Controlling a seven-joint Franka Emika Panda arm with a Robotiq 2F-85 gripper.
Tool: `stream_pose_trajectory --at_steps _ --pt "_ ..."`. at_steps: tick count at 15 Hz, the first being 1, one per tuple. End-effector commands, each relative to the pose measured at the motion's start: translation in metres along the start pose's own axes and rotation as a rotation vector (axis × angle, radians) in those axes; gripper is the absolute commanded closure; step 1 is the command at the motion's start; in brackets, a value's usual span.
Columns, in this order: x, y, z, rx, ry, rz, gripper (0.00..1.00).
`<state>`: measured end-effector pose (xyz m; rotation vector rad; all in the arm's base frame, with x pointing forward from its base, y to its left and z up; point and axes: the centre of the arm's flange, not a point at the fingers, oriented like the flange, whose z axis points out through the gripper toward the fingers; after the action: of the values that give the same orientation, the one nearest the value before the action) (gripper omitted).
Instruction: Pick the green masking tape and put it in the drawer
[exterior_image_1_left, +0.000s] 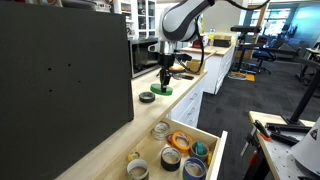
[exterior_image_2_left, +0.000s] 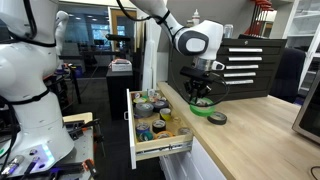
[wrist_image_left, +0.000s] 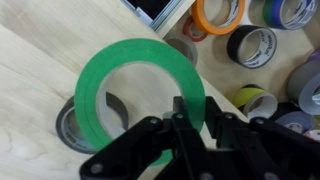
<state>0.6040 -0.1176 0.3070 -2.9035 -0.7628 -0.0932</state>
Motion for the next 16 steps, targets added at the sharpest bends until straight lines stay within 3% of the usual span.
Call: stream_pose_trajectory --at_steps 1,11,16 --pt "-0.021 -0.054 -0.005 0.023 -0.077 -0.085 0.91" --pt "-0.037 -0.155 0.023 0.012 -0.195 -0.254 0.91" --pt "-0.045 -0.183 0.055 -0.001 -0.220 -0.295 0.91"
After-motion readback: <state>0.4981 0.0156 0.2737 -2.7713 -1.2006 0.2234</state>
